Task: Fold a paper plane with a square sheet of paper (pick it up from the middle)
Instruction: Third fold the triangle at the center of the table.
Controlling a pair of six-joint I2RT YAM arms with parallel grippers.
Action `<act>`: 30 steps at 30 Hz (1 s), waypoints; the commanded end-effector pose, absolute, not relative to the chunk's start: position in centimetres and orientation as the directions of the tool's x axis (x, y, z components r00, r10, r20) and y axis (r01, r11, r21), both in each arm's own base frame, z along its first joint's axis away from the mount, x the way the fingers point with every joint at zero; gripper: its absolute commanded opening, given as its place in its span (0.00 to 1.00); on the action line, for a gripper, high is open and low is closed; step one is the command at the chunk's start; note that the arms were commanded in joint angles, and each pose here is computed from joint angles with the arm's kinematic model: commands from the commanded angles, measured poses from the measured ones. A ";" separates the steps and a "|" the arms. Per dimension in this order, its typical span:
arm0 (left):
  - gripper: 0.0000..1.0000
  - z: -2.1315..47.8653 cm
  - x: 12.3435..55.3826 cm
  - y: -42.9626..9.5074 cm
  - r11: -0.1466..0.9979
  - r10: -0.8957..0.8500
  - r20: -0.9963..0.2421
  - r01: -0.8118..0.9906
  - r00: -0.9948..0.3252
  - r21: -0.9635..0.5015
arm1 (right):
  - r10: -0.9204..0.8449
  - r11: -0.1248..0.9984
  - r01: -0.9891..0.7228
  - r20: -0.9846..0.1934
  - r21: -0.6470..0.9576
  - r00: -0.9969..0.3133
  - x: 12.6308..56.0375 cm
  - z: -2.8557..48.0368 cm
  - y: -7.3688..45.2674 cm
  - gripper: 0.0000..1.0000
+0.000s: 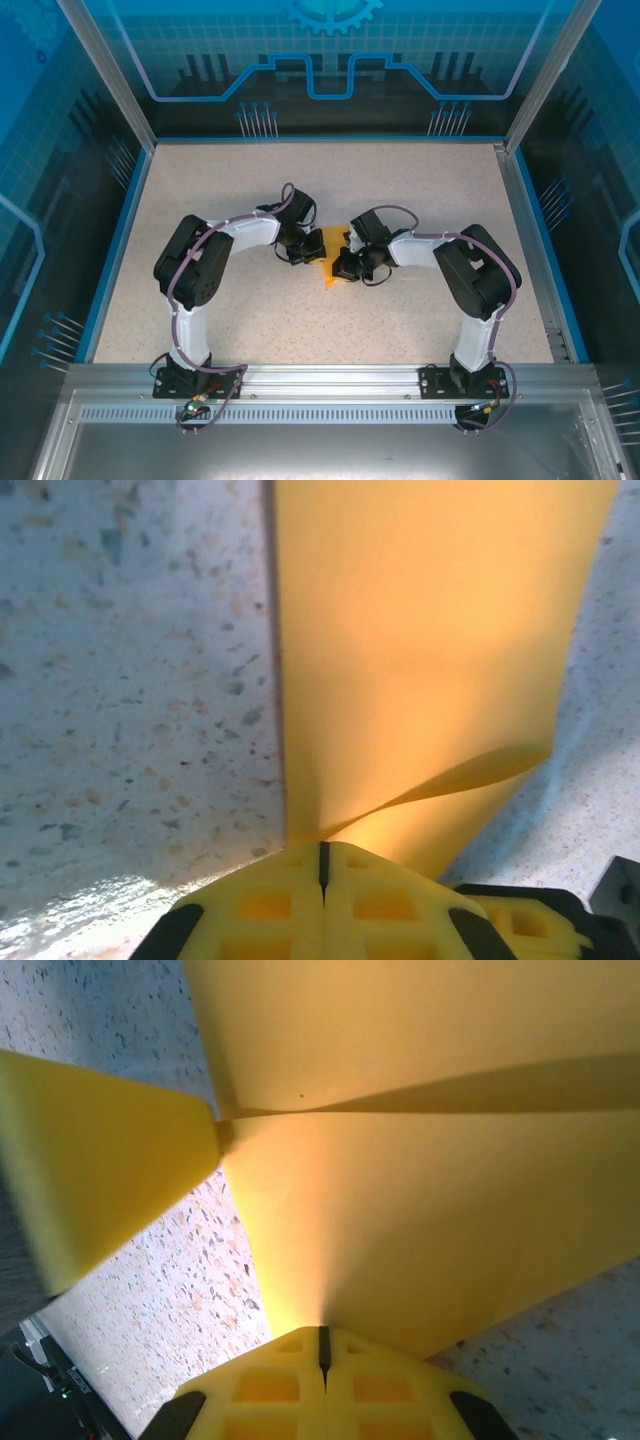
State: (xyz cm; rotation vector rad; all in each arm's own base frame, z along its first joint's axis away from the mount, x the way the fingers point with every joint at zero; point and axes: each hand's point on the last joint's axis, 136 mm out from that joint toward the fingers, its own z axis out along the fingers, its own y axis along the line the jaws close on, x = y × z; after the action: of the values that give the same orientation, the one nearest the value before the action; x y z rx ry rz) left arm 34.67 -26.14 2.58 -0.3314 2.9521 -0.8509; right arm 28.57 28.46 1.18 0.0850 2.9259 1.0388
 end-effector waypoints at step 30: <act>0.00 1.4 26.6 -27.8 0.736 -0.247 0.175 -0.302 -0.953 -0.607 | 0.109 0.765 0.124 0.063 0.633 -0.992 28.5 0.7 28.1 0.00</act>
State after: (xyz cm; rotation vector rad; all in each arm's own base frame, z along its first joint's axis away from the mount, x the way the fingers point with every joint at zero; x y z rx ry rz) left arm 28.77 -28.58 4.65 -0.4168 2.8926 -1.1811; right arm 28.68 28.35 1.22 0.1340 2.9378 1.0532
